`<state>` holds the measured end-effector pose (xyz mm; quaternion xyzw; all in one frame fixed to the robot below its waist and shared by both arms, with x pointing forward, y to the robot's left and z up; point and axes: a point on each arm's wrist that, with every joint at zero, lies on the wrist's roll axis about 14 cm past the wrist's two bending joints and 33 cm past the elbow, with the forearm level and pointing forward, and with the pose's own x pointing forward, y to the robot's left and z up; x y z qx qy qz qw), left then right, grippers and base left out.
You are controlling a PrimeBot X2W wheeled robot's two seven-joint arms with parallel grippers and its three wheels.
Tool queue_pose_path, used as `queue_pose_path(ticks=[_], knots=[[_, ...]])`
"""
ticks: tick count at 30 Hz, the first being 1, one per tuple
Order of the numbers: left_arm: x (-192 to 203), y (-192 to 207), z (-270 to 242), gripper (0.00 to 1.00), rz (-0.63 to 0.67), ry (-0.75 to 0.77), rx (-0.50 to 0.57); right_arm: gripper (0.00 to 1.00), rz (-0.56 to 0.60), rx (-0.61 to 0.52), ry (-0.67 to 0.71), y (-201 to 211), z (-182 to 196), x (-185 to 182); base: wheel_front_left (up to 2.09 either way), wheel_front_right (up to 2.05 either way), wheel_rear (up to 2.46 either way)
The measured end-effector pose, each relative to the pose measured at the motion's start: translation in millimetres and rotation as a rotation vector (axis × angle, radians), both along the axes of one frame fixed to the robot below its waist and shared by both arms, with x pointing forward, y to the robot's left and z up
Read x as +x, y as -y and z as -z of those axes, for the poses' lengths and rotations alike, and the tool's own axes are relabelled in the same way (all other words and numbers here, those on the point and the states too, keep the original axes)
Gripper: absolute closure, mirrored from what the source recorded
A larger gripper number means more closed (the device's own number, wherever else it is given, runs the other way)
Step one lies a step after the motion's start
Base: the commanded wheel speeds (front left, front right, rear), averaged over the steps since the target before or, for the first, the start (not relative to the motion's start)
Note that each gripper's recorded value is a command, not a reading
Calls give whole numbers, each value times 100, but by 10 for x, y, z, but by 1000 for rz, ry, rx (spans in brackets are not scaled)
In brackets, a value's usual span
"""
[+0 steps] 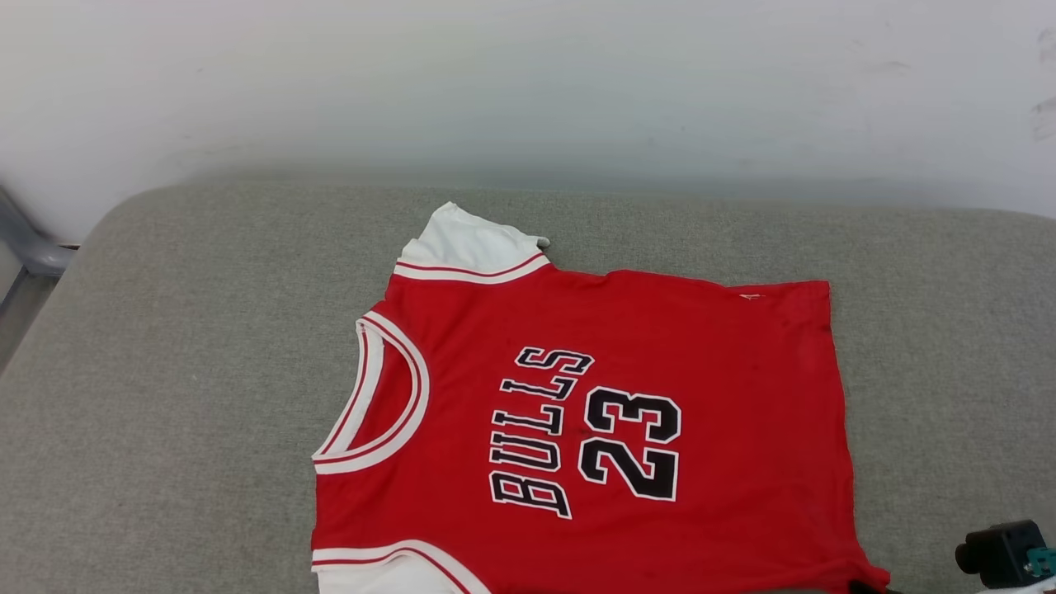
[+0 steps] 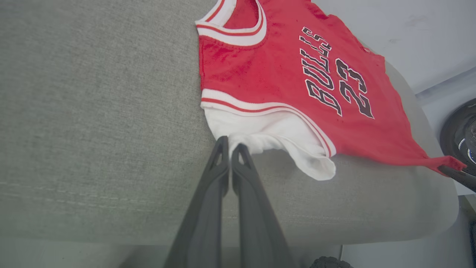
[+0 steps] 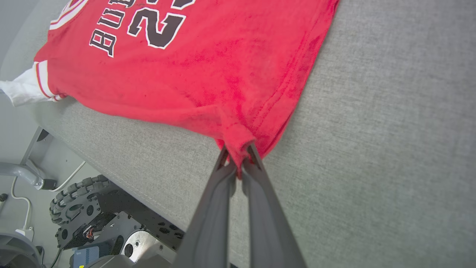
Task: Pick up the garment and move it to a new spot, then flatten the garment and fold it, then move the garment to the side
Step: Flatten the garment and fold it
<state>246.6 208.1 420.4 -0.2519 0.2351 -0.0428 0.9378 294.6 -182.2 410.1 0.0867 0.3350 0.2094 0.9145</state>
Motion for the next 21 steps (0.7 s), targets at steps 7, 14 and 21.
queue_pose_path(ticks=[7, 14, 21], knots=[[476, -79, -294, 100, 61, 124, 89, 100, 31, 20, 23, 3, -64, 120, 0, 0, 0], [1001, -122, -542, 100, 141, 198, 168, 100, 44, 32, 36, -1, -108, 294, 0, 0, 0], [1684, -15, -619, 100, 254, 217, 223, 100, 44, 17, 37, 46, -128, 638, 0, 0, 0]])
